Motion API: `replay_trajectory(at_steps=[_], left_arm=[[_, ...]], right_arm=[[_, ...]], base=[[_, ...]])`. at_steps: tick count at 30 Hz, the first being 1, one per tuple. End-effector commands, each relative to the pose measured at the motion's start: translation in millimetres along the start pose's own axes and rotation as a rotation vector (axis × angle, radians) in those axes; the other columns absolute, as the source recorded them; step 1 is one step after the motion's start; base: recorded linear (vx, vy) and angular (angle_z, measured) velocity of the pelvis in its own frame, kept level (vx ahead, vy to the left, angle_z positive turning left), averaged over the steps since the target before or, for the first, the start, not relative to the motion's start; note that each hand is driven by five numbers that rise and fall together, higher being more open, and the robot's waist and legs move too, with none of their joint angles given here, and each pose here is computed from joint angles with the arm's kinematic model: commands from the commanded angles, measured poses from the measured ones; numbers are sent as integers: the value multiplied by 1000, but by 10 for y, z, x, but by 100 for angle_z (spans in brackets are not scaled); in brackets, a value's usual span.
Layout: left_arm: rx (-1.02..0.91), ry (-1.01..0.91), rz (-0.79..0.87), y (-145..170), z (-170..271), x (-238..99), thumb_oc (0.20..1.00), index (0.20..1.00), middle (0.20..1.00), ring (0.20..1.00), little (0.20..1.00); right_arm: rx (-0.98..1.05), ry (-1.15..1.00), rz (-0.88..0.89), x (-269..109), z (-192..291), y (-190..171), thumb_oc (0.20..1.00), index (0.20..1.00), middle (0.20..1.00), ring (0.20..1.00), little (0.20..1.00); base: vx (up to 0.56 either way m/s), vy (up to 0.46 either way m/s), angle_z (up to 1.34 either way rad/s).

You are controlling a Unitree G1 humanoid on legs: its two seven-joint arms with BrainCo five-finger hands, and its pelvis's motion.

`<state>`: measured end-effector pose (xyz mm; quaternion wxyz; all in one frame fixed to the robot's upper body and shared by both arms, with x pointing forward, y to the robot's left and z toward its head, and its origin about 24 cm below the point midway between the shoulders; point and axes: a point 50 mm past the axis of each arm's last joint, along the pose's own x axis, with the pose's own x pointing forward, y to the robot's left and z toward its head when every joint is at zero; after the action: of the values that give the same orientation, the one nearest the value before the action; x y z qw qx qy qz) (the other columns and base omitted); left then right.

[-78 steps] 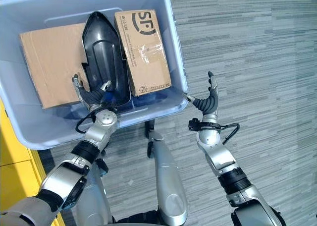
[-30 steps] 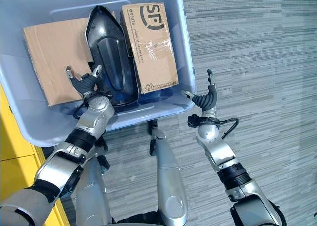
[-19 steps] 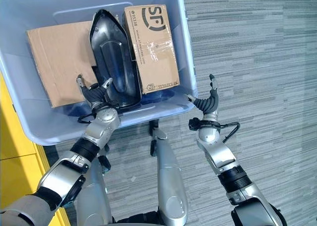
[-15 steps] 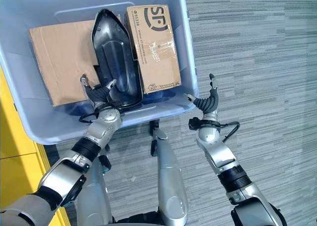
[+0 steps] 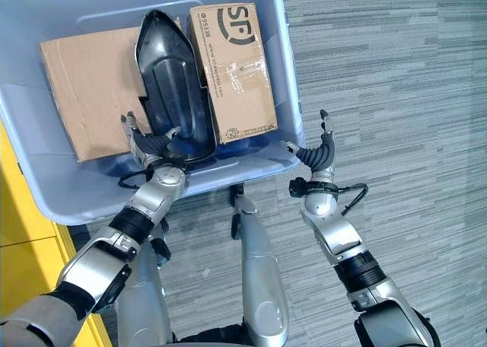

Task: Move parts from the plastic box to the shelf.

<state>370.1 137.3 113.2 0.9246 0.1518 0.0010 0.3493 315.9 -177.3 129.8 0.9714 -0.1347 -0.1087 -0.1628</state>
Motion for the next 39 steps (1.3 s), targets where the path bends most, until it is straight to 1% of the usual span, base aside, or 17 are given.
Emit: replay_trajectory(at_steps=[1, 4, 7, 8, 9, 10, 13, 14, 18, 19, 20, 21, 23, 32, 33, 39], left_arm=[[275, 281, -288, -221, -806, -397, 1000, 1000, 1000, 1000, 1000], [337, 230, -293, -193, -785, -333, 1000, 1000, 1000, 1000, 1000], [333, 218, -283, -170, -765, -282, 1000, 1000, 1000, 1000, 1000], [306, 216, -310, -183, -750, -274, 1000, 1000, 1000, 1000, 1000], [299, 214, -334, -198, -748, -280, 896, 896, 896, 896, 896], [296, 224, -364, -215, -744, -279, 200, 200, 200, 200, 200], [279, 255, -370, -224, -759, -291, 200, 200, 200, 200, 200], [272, 236, -371, -230, -732, -274, 200, 200, 200, 200, 200], [161, 221, -393, -285, -592, -250, 200, 200, 200, 200, 200], [132, 231, -405, -300, -573, -255, 200, 200, 200, 200, 200], [64, 270, -417, -334, -559, -291, 200, 200, 200, 200, 200], [52, 276, -420, -341, -556, -297, 200, 200, 200, 200, 200], [-7, 300, -405, -367, -500, -313, 200, 200, 200, 200, 200], [-109, 338, -365, -386, -429, -316, 200, 200, 200, 200, 200], [-136, 308, -338, -372, -375, -298, 200, 200, 200, 200, 200], [-197, 178, -293, -330, -198, -280, 200, 200, 200, 200, 200]], right_arm=[[11, -101, -37, 61, 220, -184, 1000, 1000, 1000, 1000, 1000], [5, -104, -34, 76, 235, -205, 1000, 1000, 1000, 1000, 1000], [-2, -107, -26, 77, 238, -208, 1000, 1000, 1000, 1000, 1000], [-5, -110, -25, 71, 240, -207, 1000, 1000, 1000, 1000, 1000], [-4, -112, -26, 70, 239, -199, 1000, 1000, 1000, 1000, 1000], [-1, -113, -25, 75, 240, -196, 1000, 1000, 1000, 1000, 1000], [1, -119, -25, 89, 263, -200, 1000, 1000, 1000, 1000, 1000], [1, -120, -26, 97, 270, -197, 1000, 1000, 1000, 1000, 1000], [8, -118, -26, 111, 302, -191, 1000, 1000, 1000, 1000, 1000], [9, -117, -26, 107, 301, -189, 1000, 1000, 1000, 1000, 1000], [9, -117, -25, 101, 307, -179, 1000, 1000, 1000, 1000, 1000], [9, -117, -25, 99, 306, -176, 1000, 1000, 1000, 1000, 1000], [9, -110, -30, 102, 299, -167, 1000, 1000, 1000, 1000, 1000], [26, -100, -26, 118, 316, -144, 1000, 1000, 1000, 1000, 1000], [35, -102, -26, 105, 312, -140, 1000, 1000, 1000, 1000, 1000], [43, -115, -19, 53, 287, -134, 1000, 1000, 1000, 1000, 1000]], base=[[11, -5, -4], [8, 7, -2], [17, 18, -9], [9, 5, -5], [8, -5, -4], [0, 0, 0], [0, 0, 0], [0, 0, 0], [3, -19, -1], [12, -50, -3], [9, -33, 0], [13, -51, -1], [11, -64, -2], [3, -24, 1], [0, 0, 0], [-5, 17, 2]])
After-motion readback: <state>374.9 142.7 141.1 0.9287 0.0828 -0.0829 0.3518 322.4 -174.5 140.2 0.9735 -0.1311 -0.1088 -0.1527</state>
